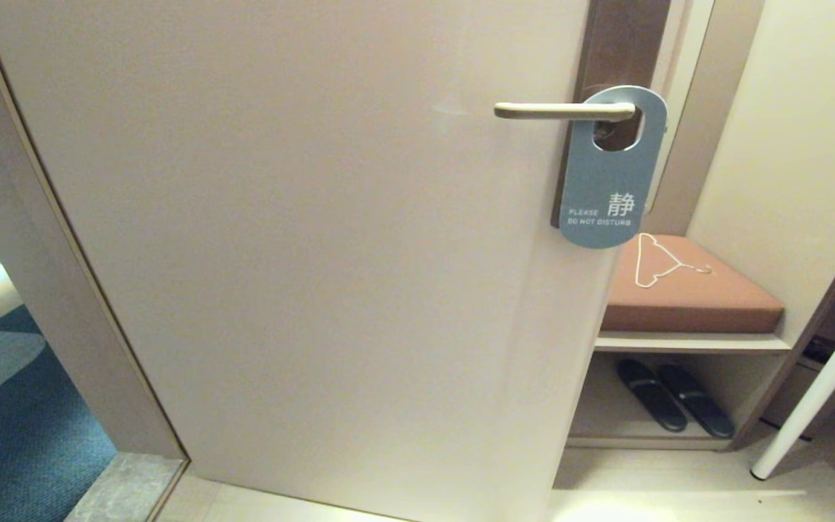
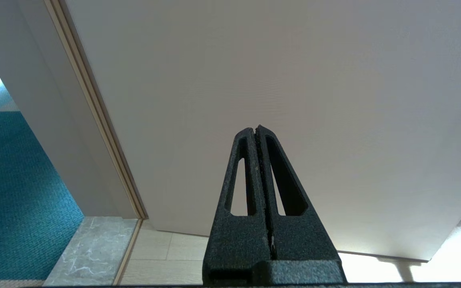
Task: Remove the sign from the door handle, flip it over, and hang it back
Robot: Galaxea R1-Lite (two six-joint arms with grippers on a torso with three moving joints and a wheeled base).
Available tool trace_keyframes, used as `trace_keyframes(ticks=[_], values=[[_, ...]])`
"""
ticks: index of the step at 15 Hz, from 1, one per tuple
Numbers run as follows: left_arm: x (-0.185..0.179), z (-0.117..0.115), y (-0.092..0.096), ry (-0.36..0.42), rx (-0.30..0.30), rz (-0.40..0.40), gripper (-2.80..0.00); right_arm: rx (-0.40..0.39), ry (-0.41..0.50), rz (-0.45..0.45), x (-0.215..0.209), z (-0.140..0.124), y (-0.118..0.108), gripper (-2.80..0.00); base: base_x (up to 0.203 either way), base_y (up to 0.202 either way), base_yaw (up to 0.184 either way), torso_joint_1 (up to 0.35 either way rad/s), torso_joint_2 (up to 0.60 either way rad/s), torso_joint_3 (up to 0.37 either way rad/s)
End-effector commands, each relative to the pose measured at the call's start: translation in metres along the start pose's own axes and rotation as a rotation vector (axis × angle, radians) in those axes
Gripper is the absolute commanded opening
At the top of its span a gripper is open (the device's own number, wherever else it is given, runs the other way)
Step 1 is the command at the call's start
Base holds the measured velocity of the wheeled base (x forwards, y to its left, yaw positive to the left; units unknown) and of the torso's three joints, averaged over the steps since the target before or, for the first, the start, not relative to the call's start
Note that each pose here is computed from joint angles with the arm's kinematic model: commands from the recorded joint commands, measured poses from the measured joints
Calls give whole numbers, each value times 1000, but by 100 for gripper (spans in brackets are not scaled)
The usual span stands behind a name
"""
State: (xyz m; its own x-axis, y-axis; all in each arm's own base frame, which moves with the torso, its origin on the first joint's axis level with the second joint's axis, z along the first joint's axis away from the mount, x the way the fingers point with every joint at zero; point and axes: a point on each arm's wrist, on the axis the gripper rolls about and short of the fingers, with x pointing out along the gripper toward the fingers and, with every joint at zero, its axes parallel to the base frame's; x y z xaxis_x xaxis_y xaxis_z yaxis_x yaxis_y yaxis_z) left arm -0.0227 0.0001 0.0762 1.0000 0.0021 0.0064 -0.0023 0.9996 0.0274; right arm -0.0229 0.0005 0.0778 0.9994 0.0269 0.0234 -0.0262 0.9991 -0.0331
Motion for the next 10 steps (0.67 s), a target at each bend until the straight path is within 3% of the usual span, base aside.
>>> trace_keyframes(ticks=[1, 10], values=[[0, 0, 0, 0, 0, 1, -280, 0, 0, 1, 0, 0, 0, -280, 0, 0, 0, 0, 0, 0], [0, 0, 0, 0, 0, 2, -280, -1, 0, 1, 0, 0, 0, -280, 0, 0, 0, 0, 0, 0]])
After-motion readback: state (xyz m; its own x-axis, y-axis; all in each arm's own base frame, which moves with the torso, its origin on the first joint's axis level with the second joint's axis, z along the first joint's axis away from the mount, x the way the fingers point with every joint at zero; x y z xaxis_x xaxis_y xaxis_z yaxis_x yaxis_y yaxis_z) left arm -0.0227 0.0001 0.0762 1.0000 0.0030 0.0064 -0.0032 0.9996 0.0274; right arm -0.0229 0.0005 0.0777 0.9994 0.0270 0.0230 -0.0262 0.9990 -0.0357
